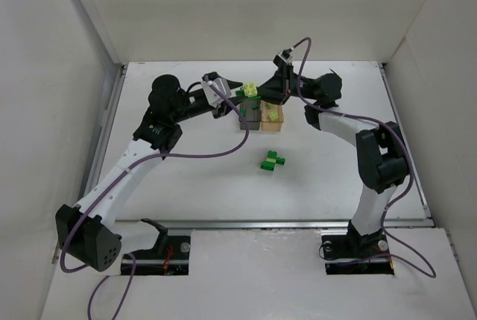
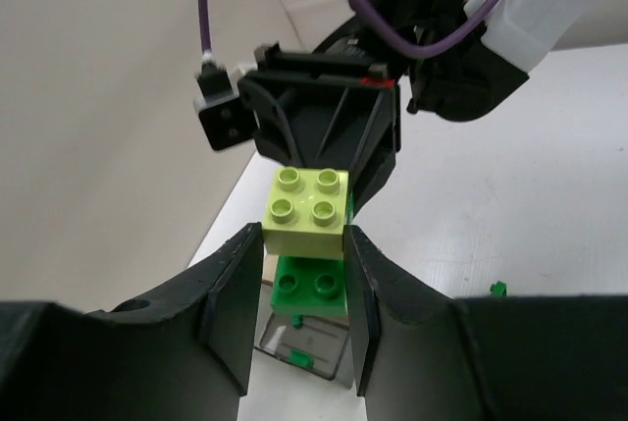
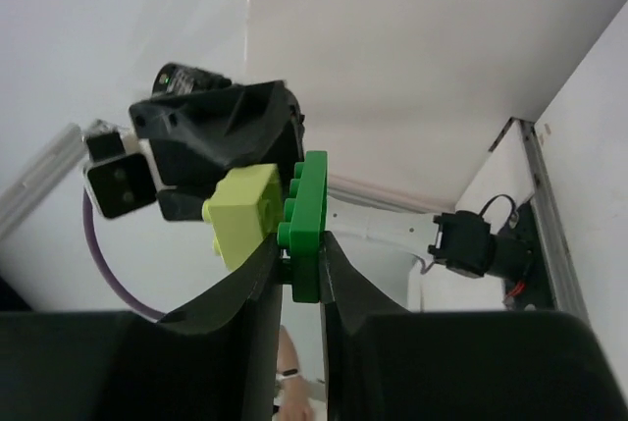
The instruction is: Sort the legos into containers by color
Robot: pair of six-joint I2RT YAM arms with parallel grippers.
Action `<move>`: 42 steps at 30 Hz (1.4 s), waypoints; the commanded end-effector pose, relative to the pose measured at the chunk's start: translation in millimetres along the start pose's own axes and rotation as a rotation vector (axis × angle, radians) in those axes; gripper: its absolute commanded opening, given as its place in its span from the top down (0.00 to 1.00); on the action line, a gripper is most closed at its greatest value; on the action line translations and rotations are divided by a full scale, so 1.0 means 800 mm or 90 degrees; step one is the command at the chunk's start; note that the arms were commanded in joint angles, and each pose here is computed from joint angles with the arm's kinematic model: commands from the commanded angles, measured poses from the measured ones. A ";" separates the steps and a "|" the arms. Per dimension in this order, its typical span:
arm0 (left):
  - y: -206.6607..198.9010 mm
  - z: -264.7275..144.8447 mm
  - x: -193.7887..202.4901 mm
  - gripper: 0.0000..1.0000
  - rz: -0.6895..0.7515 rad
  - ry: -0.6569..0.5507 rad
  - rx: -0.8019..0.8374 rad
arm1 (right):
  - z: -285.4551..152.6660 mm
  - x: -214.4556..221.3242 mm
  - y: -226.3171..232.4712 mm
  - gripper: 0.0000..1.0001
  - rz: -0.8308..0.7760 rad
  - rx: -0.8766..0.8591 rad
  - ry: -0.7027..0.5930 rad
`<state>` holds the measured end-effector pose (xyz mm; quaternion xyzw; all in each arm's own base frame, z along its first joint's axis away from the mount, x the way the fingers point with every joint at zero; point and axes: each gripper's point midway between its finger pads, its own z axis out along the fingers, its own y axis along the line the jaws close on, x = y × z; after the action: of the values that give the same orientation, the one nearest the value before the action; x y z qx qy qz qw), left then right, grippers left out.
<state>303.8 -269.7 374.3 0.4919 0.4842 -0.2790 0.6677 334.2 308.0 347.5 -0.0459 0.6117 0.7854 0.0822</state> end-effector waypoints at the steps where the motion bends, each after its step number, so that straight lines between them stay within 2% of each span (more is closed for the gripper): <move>1: 0.006 -0.003 -0.011 0.94 0.008 -0.003 -0.016 | 0.004 0.040 0.081 1.00 -0.255 -0.069 0.042; 3: 0.004 -0.004 -0.002 0.96 0.000 0.016 -0.017 | 0.006 0.037 0.078 1.00 -0.265 -0.036 0.035; 4: 0.005 -0.005 0.002 1.00 -0.004 0.023 -0.021 | 0.007 0.035 0.080 1.00 -0.274 -0.029 0.033; 10: 0.014 -0.004 -0.009 1.00 -0.006 0.004 -0.042 | 0.006 0.021 0.047 1.00 -0.248 0.039 -0.004; 15: 0.027 -0.002 -0.013 1.00 -0.048 -0.001 -0.082 | -0.026 -0.007 0.010 1.00 -0.206 0.102 -0.108; 17: 0.034 0.001 -0.005 1.00 -0.101 0.007 -0.106 | -0.043 -0.022 -0.001 1.00 -0.212 0.156 -0.158; 18: 0.044 0.006 0.008 1.00 -0.129 0.026 -0.129 | -0.056 -0.025 -0.037 1.00 -0.202 0.244 -0.165; 19: 0.048 0.010 0.017 1.00 -0.154 0.040 -0.140 | -0.070 -0.046 -0.052 1.00 -0.218 0.317 -0.224; 21: 0.054 0.024 0.048 1.00 -0.230 0.085 -0.153 | -0.099 -0.053 -0.065 1.00 -0.250 0.451 -0.255; 22: 0.057 0.029 0.060 1.00 -0.249 0.101 -0.158 | -0.125 -0.074 -0.072 1.00 -0.263 0.529 -0.327; 26: 0.058 0.068 0.119 1.00 -0.308 0.171 -0.130 | -0.195 -0.091 -0.062 1.00 -0.306 0.715 -0.434; 30: 0.045 0.123 0.180 1.00 -0.339 0.246 -0.088 | -0.224 -0.097 -0.054 1.00 -0.346 0.796 -0.463; 35: 0.032 0.176 0.240 1.00 -0.339 0.274 -0.087 | -0.250 -0.100 -0.038 1.00 -0.380 0.863 -0.495; 41: 0.018 0.193 0.282 1.00 -0.362 0.303 -0.100 | -0.249 -0.100 -0.032 1.00 -0.409 0.863 -0.481; 42: 0.017 0.192 0.292 0.96 -0.364 0.312 -0.105 | -0.248 -0.100 -0.032 1.00 -0.414 0.862 -0.473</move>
<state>440.7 -380.6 124.1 0.3537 0.7895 -0.2875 0.4111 411.3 125.4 253.9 0.1147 0.8603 0.1622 0.4695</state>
